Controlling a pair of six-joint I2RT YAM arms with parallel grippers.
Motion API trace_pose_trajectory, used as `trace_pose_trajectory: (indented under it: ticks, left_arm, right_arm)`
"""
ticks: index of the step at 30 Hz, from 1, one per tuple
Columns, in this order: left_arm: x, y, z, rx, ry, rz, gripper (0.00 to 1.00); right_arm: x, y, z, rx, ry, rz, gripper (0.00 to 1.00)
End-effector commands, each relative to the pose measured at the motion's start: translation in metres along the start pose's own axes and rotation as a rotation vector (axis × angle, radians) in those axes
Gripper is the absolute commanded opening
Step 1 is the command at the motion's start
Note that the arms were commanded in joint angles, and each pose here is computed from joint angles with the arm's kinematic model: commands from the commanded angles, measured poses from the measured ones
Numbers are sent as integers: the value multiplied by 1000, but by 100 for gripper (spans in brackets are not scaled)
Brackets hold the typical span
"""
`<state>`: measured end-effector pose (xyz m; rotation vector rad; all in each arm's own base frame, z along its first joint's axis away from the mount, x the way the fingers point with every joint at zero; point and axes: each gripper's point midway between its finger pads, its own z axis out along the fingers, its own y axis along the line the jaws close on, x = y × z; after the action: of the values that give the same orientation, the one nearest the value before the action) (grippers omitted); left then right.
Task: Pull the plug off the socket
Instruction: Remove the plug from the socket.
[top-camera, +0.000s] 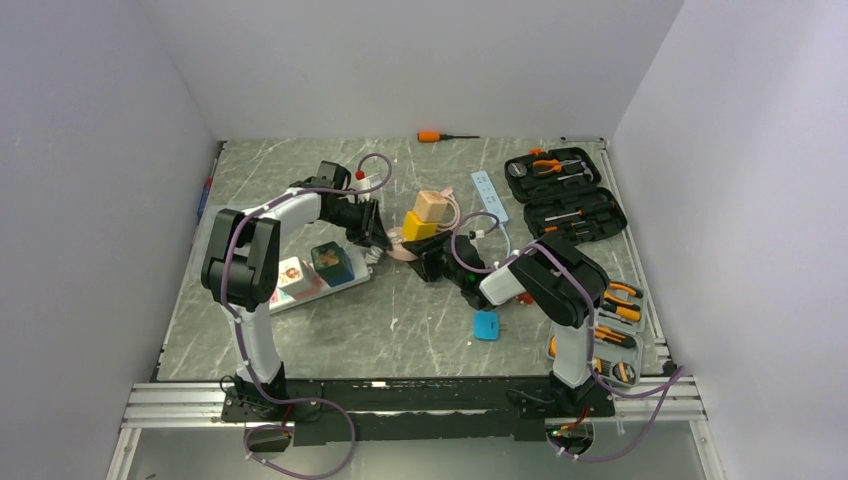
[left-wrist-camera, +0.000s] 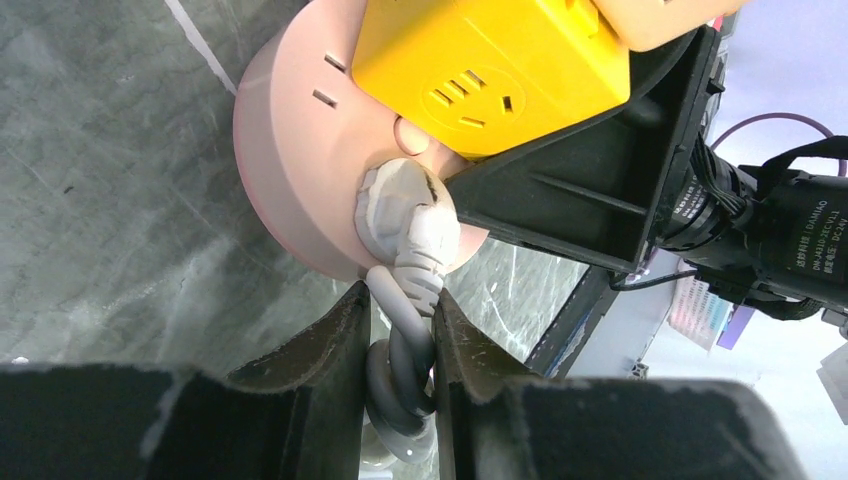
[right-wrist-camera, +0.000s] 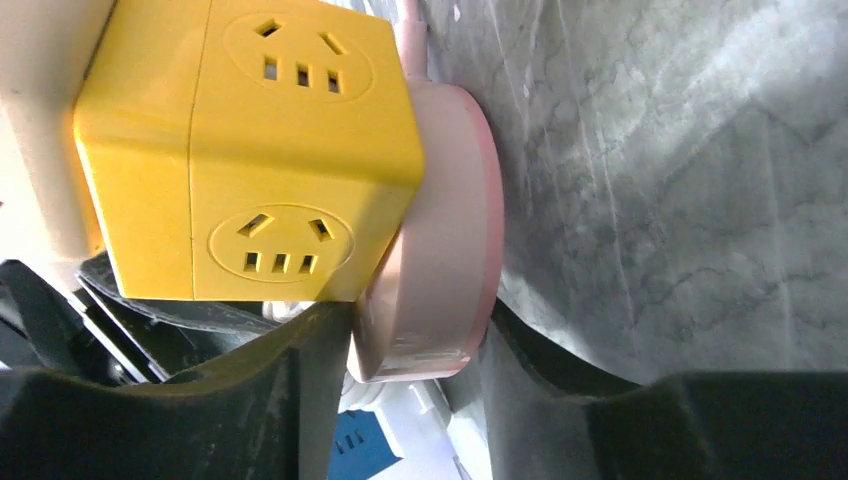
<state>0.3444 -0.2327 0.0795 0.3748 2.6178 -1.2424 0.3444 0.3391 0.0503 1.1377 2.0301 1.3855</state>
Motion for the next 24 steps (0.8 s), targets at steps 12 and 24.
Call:
trace_pose_trajectory:
  ticks: [12,24]
  left_arm:
    - [8,-32,-13,142,9,8,0]
    - [8,-41,-12,159,2,49,0]
  right_arm:
    - [-16,56,10,-87,-90,-188,19]
    - [-8,47,22,-14,-33,-296,46]
